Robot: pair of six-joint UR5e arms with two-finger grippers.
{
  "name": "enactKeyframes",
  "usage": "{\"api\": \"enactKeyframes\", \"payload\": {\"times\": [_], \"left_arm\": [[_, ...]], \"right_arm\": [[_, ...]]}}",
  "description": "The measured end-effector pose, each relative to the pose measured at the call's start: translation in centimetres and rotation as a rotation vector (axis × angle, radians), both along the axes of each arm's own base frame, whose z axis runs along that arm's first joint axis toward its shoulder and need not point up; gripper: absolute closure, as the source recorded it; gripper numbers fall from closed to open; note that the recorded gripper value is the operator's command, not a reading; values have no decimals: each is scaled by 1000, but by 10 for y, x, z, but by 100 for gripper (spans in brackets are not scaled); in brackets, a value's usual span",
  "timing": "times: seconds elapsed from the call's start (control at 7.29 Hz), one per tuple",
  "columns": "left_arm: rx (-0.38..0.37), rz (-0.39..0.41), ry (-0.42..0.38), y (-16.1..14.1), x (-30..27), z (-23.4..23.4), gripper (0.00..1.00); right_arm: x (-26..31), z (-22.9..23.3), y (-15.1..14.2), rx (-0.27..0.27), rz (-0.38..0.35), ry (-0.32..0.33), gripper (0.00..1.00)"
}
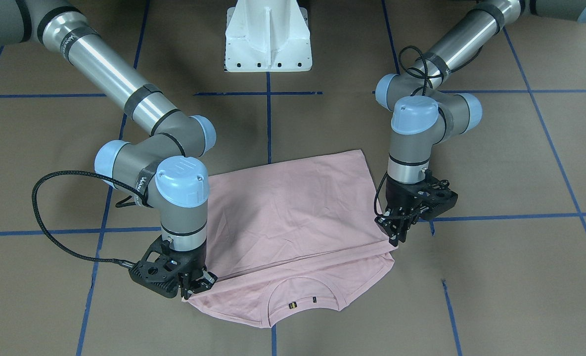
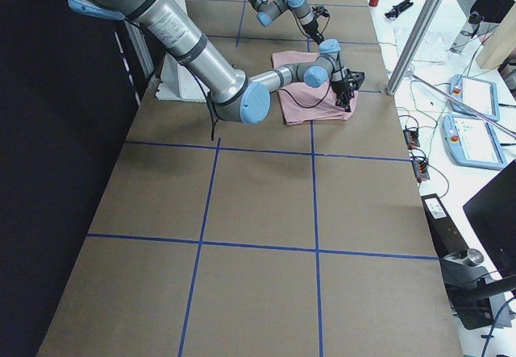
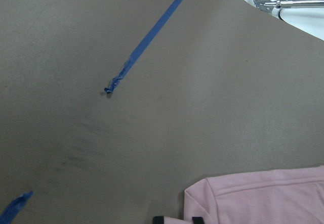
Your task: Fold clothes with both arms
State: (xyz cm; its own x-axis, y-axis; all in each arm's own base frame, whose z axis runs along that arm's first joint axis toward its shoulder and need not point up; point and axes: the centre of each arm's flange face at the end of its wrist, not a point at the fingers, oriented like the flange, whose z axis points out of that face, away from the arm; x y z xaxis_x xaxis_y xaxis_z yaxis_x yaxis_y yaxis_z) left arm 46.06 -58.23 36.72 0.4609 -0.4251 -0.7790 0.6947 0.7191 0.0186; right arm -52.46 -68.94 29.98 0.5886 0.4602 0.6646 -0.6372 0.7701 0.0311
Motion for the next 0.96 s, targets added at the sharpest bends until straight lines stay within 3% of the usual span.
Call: {"api": "enactKeyframes", "payload": {"times": [0.14,0.55,0.82,0.96], "left_arm": [[4,1,4,0,0,0,65],[27,9,44,1,-3,-5,53],[26,91,145,11,-5,-22,53],[22,124,181,15,-7,-29,54]], "right_arm": [[0,2,-1,-2,0,3,1],[8,6,-8,10,-36,23,0],[45,-10,-3,16,-115,-75,0],[64,-5,28,19,-143,-140,2]]}}
